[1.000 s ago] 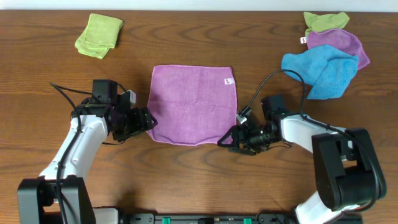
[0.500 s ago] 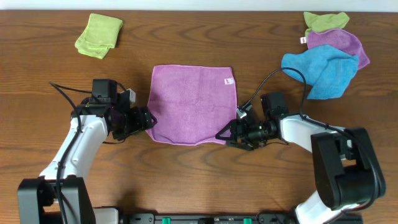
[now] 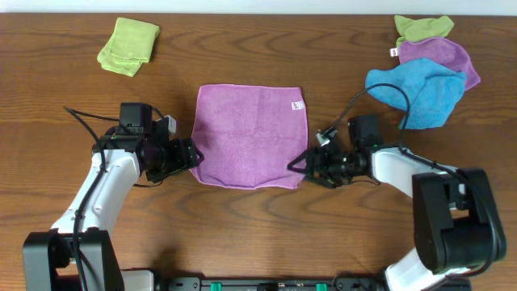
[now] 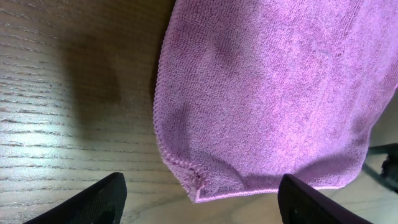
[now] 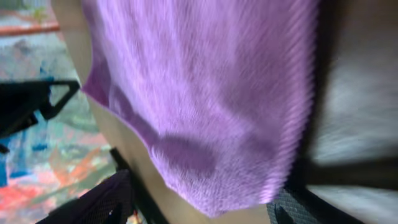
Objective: Fold the cloth
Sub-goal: 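Grasp the lower right corner with the right gripper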
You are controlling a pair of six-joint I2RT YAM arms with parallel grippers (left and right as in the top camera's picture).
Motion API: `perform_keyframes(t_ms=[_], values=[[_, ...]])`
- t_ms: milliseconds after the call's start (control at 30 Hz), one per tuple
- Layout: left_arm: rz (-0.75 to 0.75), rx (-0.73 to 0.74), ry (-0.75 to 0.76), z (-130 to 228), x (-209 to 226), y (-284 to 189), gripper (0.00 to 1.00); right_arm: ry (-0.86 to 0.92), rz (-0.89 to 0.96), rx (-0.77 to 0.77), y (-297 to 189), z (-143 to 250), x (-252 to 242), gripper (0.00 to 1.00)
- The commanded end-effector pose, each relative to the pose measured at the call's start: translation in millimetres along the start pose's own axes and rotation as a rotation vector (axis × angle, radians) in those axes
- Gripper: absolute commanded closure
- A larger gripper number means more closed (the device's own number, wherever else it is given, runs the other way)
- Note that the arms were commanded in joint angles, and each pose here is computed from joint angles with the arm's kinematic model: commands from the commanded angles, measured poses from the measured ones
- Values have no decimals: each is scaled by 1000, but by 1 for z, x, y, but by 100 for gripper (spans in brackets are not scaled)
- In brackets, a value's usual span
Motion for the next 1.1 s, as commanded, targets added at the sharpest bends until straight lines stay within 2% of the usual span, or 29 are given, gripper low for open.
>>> perform_keyframes(t_ms=[0, 433, 667, 733, 867, 1067], values=[[-9, 19, 9, 3, 2, 4, 21, 90, 278, -152, -4, -13, -47, 30], [-6, 4, 16, 1, 1, 4, 21, 9, 254, -24, 26, 12, -25, 31], [-7, 10, 13, 2, 2, 4, 21, 74, 246, 50, 26, 25, -27, 38], [-7, 9, 14, 2, 2, 4, 21, 83, 252, 57, 26, 27, -28, 44], [-7, 5, 16, 1, 1, 4, 21, 83, 252, 57, 26, 26, -28, 65], [-5, -8, 22, -1, 1, 4, 24, 87, 250, 53, 26, 26, -27, 80]])
Point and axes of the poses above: each gripper's point midway between its finger pads, its own y axis out along the fingers, its own x axis along the line the jaws close on, z = x × y, the point moved 8 cm from there along -y, back along the fingers, and after that the axes turned 9 degrees about y, right-handed, at the moved point
